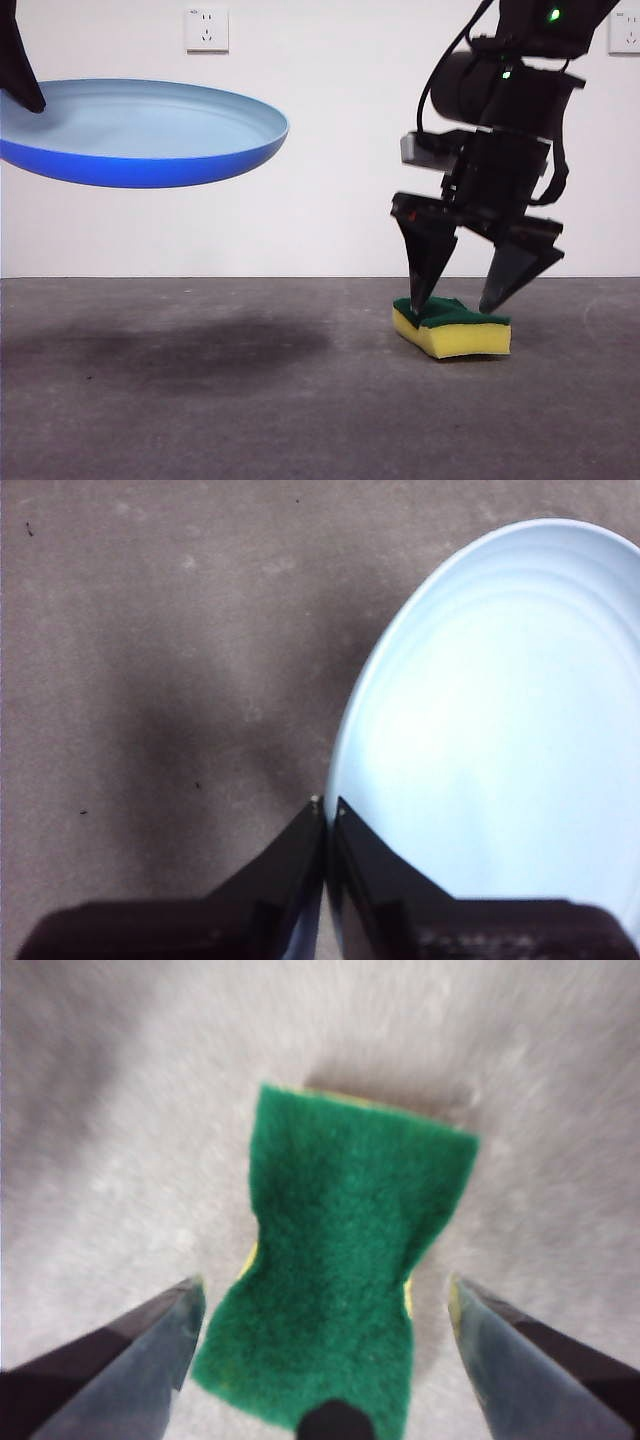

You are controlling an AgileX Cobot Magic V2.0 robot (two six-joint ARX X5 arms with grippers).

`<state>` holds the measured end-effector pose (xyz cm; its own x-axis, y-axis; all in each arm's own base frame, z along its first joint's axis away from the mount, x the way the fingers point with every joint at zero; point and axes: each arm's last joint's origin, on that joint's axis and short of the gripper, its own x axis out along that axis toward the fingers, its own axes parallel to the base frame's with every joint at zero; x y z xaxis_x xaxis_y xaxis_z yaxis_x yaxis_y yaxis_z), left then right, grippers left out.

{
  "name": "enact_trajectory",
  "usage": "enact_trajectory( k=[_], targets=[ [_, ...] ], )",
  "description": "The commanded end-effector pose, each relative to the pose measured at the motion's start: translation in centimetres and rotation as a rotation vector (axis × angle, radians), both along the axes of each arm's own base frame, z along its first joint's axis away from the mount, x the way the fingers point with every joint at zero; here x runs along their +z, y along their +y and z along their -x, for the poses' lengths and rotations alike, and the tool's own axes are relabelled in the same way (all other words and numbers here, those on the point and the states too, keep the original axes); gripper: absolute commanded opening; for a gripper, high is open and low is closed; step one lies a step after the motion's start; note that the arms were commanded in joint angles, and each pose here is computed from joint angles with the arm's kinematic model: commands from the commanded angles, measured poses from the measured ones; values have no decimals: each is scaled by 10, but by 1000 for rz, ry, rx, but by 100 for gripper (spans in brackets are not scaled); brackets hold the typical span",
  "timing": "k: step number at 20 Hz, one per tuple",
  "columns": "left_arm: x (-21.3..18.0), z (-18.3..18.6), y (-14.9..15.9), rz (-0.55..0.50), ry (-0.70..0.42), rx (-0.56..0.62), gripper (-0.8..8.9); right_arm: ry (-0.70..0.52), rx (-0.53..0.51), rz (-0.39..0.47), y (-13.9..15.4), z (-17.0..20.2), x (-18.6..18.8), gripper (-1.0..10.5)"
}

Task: Pick up the plate,pick up the cloth,clean the plate with the cloth

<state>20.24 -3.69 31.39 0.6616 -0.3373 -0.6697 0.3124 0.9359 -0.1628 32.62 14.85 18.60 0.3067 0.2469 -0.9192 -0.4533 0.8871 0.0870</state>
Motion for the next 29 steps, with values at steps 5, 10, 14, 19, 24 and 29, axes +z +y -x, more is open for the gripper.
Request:
enact_trajectory(
  k=[5,10,14,19,24,29],
  targets=[
    [-1,0,-1,-8,-8,-11,-7,32,-8,18,2,-4,-16,93],
    [-1,-2,0,-23,-8,5,-7,12,-4,36,2,-4,-13,-16],
    [-12,-16,-2,-68,22,43,-7,-102,20,-35,10,13,32,-16],
    [-32,-41,-19,-49,74,16,-7,-309,102,-221,23,60,110,-17],
    [-33,-42,-55,12,42,-63,-7,-342,209,-341,47,87,129,-17],
    [-30,-32,-85,61,23,-149,-7,-298,237,-280,72,84,104,-17]
  ],
)
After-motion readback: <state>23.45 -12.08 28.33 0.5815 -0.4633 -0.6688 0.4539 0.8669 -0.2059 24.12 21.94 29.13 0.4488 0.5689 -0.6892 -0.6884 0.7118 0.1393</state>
